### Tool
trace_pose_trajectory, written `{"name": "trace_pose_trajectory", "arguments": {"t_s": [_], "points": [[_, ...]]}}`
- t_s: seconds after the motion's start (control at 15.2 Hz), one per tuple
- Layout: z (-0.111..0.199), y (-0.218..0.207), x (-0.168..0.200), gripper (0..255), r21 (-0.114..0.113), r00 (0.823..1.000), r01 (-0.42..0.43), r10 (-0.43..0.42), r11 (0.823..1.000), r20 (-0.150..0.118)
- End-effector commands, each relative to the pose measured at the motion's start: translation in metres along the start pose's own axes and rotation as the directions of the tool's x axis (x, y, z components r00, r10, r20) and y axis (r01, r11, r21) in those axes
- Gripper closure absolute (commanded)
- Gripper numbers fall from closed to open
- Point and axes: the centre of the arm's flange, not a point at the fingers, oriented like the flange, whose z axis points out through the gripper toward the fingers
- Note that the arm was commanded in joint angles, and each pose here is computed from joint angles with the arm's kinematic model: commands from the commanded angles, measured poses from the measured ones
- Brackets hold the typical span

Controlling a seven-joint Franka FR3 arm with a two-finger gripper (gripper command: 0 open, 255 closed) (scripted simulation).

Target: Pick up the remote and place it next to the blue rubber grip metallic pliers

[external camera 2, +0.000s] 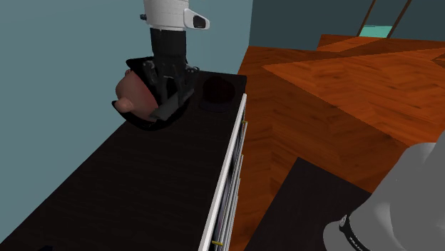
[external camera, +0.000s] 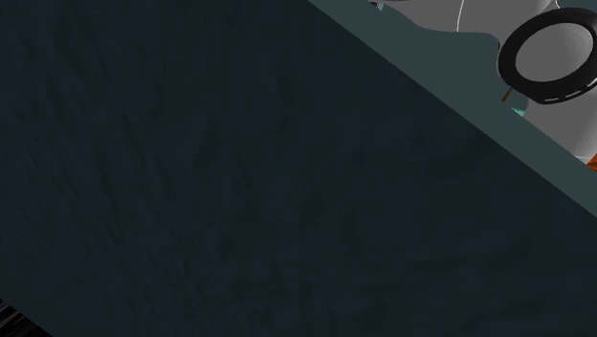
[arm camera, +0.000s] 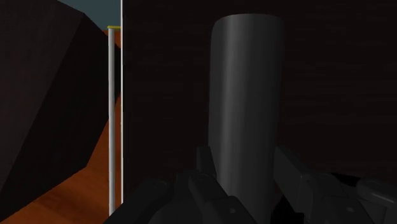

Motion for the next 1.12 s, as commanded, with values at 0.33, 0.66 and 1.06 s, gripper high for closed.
{"name": "trace_pose_trajectory", "arguments": {"t_s": [0.33,0.66,1.06], "points": [[0.02,-0.013,-0.089,255,0.0,1.0,-0.001,0.001,1.0,0.0],[0.035,-0.023,-0.153,255,0.0,1.0,-0.001,0.001,1.0,0.0],[0.056,-0.033,-0.218,255,0.0,1.0,-0.001,0.001,1.0,0.0]]}}
